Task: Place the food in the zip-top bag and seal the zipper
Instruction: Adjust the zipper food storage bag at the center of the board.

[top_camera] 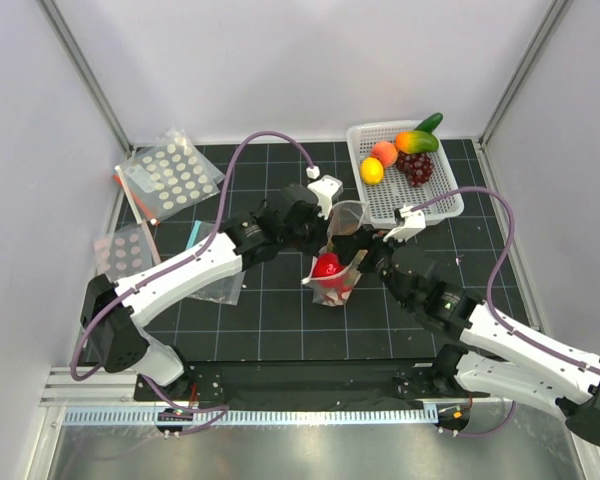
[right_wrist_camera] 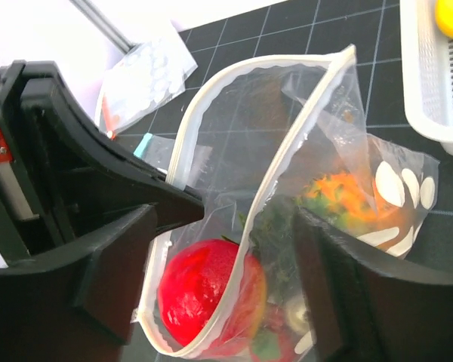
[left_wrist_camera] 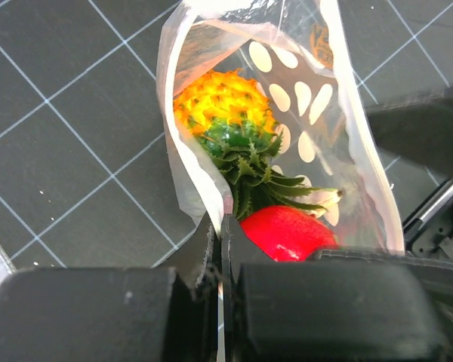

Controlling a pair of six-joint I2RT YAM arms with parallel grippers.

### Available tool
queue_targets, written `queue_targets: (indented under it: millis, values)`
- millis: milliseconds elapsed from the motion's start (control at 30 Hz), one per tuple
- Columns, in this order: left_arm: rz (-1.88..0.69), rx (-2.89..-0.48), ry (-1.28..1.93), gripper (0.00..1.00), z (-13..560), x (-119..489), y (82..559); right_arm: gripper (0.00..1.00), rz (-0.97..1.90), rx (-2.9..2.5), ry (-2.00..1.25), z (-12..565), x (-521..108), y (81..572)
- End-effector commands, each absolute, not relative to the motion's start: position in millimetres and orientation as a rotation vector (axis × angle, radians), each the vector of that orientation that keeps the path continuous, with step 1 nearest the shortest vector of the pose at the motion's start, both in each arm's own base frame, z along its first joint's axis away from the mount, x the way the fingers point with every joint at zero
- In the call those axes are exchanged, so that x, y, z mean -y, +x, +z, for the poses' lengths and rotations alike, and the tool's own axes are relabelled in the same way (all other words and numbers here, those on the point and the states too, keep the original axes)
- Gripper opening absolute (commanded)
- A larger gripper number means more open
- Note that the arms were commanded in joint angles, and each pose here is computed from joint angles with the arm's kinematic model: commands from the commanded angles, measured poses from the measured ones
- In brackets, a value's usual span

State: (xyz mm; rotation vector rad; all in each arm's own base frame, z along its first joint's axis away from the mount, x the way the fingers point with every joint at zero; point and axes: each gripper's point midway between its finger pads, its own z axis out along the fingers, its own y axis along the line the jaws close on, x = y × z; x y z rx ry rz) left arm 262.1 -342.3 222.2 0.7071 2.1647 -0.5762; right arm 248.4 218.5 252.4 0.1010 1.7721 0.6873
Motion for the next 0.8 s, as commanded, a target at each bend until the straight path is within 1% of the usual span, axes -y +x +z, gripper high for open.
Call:
queue_targets:
  millis: [0, 100, 200, 367, 500, 667, 733, 767]
  values:
    - [-0.584, -2.049, 0.696, 0.00, 247.9, 342.3, 267.8, 0.89, 0.704, -1.702, 0.232, 272.5, -213.3, 258.1]
    - [-0.573, -2.040, 0.698, 0.00, 247.7, 342.4, 269.0, 1.00, 0.704, -1.683, 0.319, 269.3, -206.2, 261.3]
    - [-0.555, -2.031, 0.698, 0.00, 246.8, 342.0, 271.1, 1.00, 0.727, -1.654, 0.362, 270.5, -201.2, 260.8]
    - [-0.519, -2.023, 0.692, 0.00, 244.9, 338.3, 275.4, 0.99, 0.679, -1.638, 0.338, 275.0, -192.8, 259.9]
    - [-0.527, -2.023, 0.698, 0.00, 244.5, 340.0, 274.2, 0.96, 0.641, -1.653, 0.311, 281.8, -191.0, 260.6]
    - [-0.534, -2.006, 0.695, 0.00, 248.8, 338.1, 273.5, 0.97, 0.506, -1.686, 0.245, 285.5, -178.4, 261.4]
    - [-0.531, -2.005, 0.697, 0.00, 248.4, 337.5, 273.5, 0.95, 0.411, -1.679, 0.150, 293.7, -170.3, 261.5]
    - [-0.529, -2.001, 0.698, 0.00, 248.9, 337.3, 273.9, 0.90, 0.372, -1.679, 0.120, 296.1, -166.9, 262.0]
